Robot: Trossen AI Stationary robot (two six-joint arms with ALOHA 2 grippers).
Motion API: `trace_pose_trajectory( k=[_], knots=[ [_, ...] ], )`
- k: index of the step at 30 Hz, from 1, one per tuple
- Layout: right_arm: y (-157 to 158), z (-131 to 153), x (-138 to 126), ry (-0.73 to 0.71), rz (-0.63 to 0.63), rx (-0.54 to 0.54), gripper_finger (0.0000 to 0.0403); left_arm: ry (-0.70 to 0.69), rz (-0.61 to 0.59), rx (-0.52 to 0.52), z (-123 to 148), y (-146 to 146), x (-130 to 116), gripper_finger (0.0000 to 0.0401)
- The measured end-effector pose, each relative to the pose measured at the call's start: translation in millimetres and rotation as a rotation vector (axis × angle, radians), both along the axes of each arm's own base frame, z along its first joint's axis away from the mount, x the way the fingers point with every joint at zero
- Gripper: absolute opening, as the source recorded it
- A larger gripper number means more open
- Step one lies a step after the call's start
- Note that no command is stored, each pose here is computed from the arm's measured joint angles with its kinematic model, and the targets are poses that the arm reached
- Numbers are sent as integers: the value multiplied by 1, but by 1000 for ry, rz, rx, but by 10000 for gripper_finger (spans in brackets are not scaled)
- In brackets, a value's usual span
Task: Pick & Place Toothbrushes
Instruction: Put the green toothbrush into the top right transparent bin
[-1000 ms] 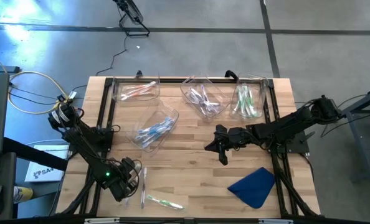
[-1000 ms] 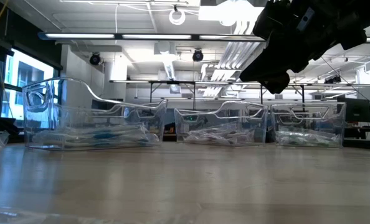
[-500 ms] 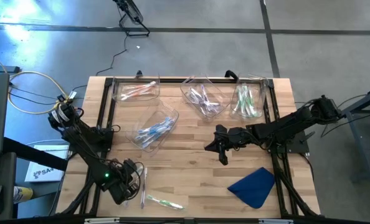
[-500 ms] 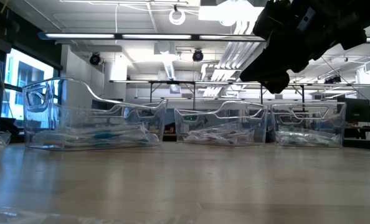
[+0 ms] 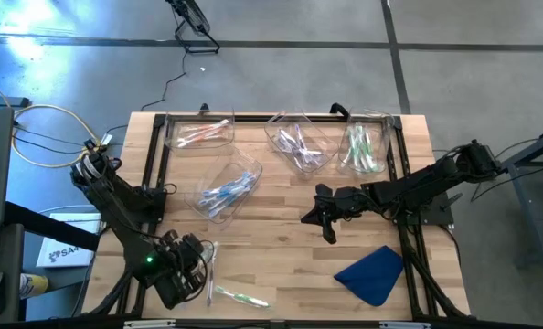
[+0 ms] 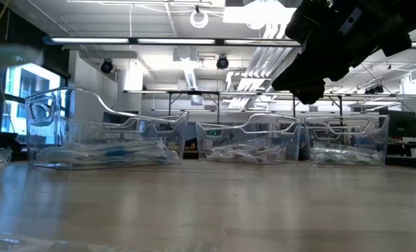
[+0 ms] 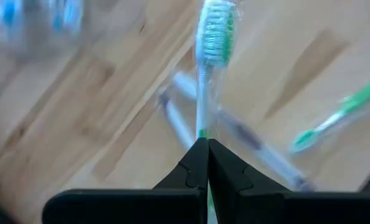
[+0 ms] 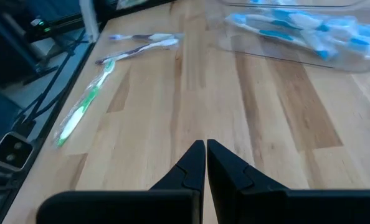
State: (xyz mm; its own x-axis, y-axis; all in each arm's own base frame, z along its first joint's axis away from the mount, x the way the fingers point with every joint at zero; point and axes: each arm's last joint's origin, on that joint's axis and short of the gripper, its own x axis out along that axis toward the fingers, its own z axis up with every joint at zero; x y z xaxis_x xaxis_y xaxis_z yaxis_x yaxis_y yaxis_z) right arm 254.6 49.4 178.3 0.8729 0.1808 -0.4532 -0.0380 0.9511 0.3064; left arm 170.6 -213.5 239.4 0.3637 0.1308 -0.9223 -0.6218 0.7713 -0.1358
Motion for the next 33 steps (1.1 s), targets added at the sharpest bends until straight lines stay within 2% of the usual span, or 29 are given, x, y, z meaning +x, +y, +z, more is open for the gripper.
trace_pose_trajectory(
  k=[6,9,13,16,21,29,33],
  knots=[
    [2,2,1,-29,85,4,9,-190,-54,101,30,-4,9,0],
    [3,5,2,-58,101,16,9,-290,-77,163,45,-4,16,0],
    [3,11,4,-115,87,51,9,-350,-127,235,66,2,32,0],
    [2,15,6,-157,91,77,9,-374,-177,273,81,11,49,0],
    [0,24,7,-254,230,97,9,-425,-291,335,103,31,83,0],
    [6,44,8,-493,301,12,12,-535,-447,399,127,77,131,0],
    [6,54,6,-576,298,-3,42,-564,-484,401,130,94,143,0]
  ],
)
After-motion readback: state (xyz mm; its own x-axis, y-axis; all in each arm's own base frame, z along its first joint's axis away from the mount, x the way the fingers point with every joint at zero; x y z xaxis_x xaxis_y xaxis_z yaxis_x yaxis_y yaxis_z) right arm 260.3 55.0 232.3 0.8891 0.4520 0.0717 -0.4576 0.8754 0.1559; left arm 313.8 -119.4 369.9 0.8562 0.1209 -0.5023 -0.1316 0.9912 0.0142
